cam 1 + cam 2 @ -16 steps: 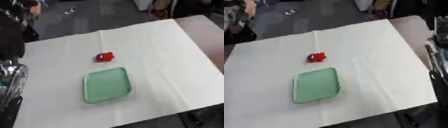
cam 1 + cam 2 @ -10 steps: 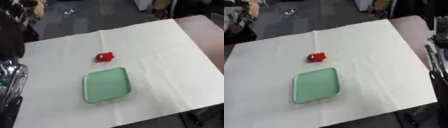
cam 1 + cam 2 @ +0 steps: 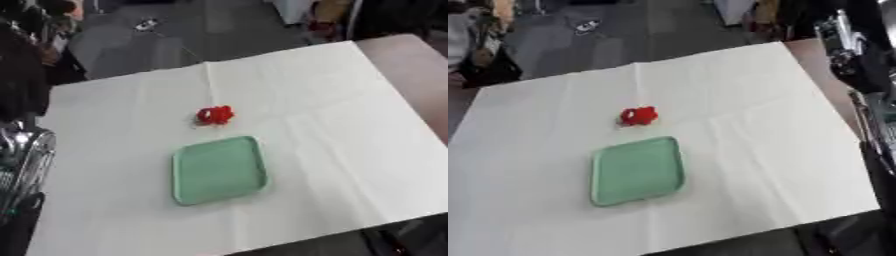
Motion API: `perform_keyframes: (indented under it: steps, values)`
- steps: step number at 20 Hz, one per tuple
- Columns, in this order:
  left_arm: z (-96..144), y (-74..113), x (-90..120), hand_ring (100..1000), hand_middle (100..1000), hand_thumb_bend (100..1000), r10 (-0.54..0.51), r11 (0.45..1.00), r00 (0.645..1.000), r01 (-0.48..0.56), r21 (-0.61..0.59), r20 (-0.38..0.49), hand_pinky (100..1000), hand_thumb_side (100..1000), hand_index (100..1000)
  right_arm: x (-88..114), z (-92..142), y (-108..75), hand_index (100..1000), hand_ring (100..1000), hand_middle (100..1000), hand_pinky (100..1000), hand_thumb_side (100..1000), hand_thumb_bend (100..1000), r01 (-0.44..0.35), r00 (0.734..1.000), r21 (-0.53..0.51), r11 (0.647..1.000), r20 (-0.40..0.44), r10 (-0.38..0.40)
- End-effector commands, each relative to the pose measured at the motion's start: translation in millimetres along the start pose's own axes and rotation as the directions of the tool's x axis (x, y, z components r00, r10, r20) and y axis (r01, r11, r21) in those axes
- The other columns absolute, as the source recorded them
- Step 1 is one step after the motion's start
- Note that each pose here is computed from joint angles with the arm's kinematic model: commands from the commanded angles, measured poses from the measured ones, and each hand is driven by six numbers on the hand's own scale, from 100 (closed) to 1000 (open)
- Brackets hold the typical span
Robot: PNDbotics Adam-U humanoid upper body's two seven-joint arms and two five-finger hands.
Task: Pick up objects on the table and place them in the box.
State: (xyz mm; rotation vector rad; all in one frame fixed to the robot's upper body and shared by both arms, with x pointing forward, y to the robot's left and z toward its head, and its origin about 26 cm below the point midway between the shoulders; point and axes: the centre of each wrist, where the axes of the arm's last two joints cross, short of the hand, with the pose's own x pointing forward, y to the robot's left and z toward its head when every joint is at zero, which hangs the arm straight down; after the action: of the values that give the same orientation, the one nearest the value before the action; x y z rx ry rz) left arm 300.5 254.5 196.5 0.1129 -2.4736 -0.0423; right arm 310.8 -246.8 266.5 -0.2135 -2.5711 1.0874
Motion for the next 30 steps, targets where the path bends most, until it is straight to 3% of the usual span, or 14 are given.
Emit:
perform_keyframes:
  steps: [1, 5, 8, 11, 12, 13, 18, 22, 26, 30]
  values:
    - [-7.2, 5.0, 7.5, 750, 852, 398, -0.028, 1.000, 0.999, 0.028, -0.003, 0.028, 639, 883, 898, 5.7, -5.5, -4.1, 440, 419, 423, 294, 768, 100, -0.078, 0.996, 0.109, 0.991, -0.030, 0.082]
    - [-14.0, 10.6, 8.7, 746, 850, 408, -0.097, 0.995, 0.995, 0.096, -0.021, -0.009, 632, 881, 899, 3.6, -0.4, -8.0, 416, 398, 394, 285, 733, 100, -0.075, 0.997, 0.082, 0.994, -0.018, 0.077]
    - [-27.5, 18.0, 5.6, 746, 851, 409, -0.193, 0.979, 0.981, 0.192, -0.068, -0.016, 632, 883, 899, 2.4, 2.5, -12.0, 401, 383, 374, 271, 711, 100, -0.021, 0.998, -0.020, 1.000, 0.060, 0.022]
    - [-45.2, 28.8, -3.7, 731, 837, 414, -0.327, 0.936, 0.945, 0.321, -0.143, -0.020, 627, 884, 898, 2.8, 1.5, -15.1, 390, 374, 357, 261, 681, 108, 0.015, 0.987, -0.064, 0.998, 0.158, -0.004]
    - [-51.8, 32.9, -7.9, 739, 841, 413, -0.380, 0.913, 0.925, 0.371, -0.172, -0.019, 632, 885, 899, 2.9, 1.3, -15.7, 393, 376, 360, 264, 685, 106, 0.024, 0.983, -0.071, 0.997, 0.185, -0.011]
    - [-57.9, 36.6, -11.4, 706, 824, 415, -0.427, 0.887, 0.904, 0.416, -0.199, -0.013, 577, 885, 895, 3.0, 1.0, -16.2, 385, 368, 349, 254, 686, 142, 0.032, 0.978, -0.076, 0.997, 0.207, -0.016]
    - [-88.9, 52.1, -30.3, 605, 773, 422, -0.633, 0.725, 0.773, 0.610, -0.320, 0.041, 444, 877, 881, 3.6, -0.8, -16.4, 375, 359, 335, 243, 652, 113, 0.064, 0.957, -0.085, 0.994, 0.289, -0.037]
    - [-108.5, 60.3, -46.9, 557, 757, 423, -0.733, 0.599, 0.676, 0.694, -0.399, 0.075, 459, 875, 874, 4.7, -4.6, -14.9, 373, 357, 334, 241, 654, 112, 0.083, 0.942, -0.076, 0.994, 0.332, -0.053]
    - [-120.3, 66.5, -68.6, 582, 764, 438, -0.804, 0.483, 0.586, 0.743, -0.464, 0.101, 518, 872, 872, 5.5, -7.3, -13.7, 372, 355, 332, 239, 660, 103, 0.094, 0.933, -0.065, 0.993, 0.354, -0.066]
    - [-128.7, 68.9, -87.2, 592, 768, 489, -0.840, 0.407, 0.529, 0.761, -0.505, 0.121, 547, 876, 874, 6.2, -9.6, -12.6, 370, 353, 330, 236, 667, 100, 0.107, 0.926, -0.062, 0.992, 0.369, -0.077]
